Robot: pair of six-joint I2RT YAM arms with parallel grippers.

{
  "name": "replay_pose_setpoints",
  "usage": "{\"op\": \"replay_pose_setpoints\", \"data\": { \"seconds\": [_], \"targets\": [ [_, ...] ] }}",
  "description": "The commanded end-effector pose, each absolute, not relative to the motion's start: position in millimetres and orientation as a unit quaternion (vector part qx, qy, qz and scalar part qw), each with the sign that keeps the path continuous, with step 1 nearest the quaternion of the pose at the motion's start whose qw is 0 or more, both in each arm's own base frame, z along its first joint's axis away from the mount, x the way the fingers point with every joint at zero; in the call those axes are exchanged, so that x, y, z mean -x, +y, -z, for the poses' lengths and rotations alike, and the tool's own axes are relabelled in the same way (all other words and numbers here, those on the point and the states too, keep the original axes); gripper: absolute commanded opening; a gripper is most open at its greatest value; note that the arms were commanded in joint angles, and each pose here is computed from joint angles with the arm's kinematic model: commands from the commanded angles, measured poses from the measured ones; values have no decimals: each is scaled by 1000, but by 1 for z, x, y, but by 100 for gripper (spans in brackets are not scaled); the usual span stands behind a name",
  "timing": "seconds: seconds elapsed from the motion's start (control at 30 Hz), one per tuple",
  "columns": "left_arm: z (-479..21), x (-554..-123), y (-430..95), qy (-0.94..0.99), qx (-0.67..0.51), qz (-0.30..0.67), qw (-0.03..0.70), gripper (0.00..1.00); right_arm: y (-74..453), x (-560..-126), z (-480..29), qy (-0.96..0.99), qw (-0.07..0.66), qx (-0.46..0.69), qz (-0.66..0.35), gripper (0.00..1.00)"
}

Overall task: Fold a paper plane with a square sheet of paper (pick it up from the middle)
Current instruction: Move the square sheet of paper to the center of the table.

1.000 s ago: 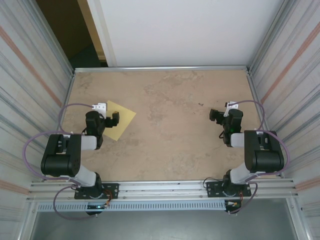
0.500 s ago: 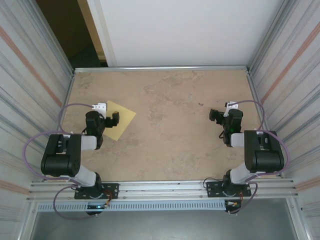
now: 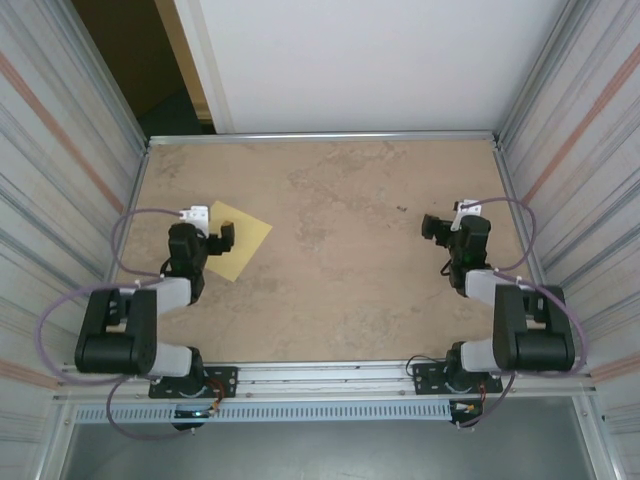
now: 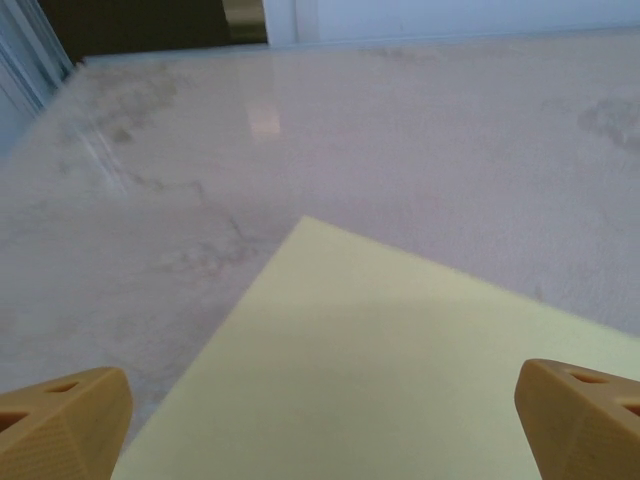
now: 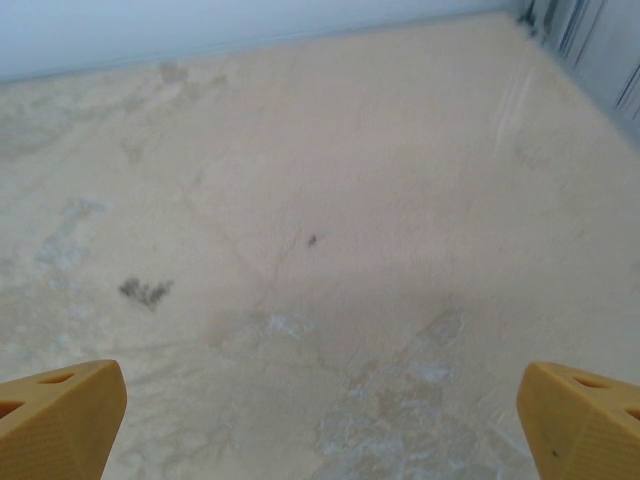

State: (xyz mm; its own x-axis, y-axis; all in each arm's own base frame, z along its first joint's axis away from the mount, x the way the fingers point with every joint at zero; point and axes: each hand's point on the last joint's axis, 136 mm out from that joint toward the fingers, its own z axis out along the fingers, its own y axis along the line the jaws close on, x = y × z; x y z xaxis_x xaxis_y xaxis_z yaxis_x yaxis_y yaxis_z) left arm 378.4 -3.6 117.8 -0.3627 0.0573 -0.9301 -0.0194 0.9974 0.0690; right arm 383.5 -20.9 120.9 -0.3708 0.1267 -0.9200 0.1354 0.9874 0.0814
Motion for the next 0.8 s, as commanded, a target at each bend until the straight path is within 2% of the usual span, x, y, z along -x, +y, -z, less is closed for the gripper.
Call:
{"op": "replay_pose_setpoints", "data": {
  "seconds": [0.0,0.1,0.23,0.43,0.6,0.77],
  "targets": [
    [-152,-374,9,819,45,-49,570,99,-20,-385,-159,826,556,-96,6,99],
    [-177,-377,5,811,92,-1,577,99,-10,-388,-179,839,528,-128,-23,99],
    [-188,-382,-5,837,154,63,521,99,23,-394,-190,853,494,-142,-86,99],
    [-151,-388,-35,887,198,151,388,99,92,-411,-183,890,399,-136,-176,99],
    [-112,-394,-42,906,220,171,319,99,145,-419,-164,913,337,-110,-204,99],
    [-81,-400,-35,914,248,173,271,99,172,-424,-140,919,295,-113,-238,99]
  ]
}}
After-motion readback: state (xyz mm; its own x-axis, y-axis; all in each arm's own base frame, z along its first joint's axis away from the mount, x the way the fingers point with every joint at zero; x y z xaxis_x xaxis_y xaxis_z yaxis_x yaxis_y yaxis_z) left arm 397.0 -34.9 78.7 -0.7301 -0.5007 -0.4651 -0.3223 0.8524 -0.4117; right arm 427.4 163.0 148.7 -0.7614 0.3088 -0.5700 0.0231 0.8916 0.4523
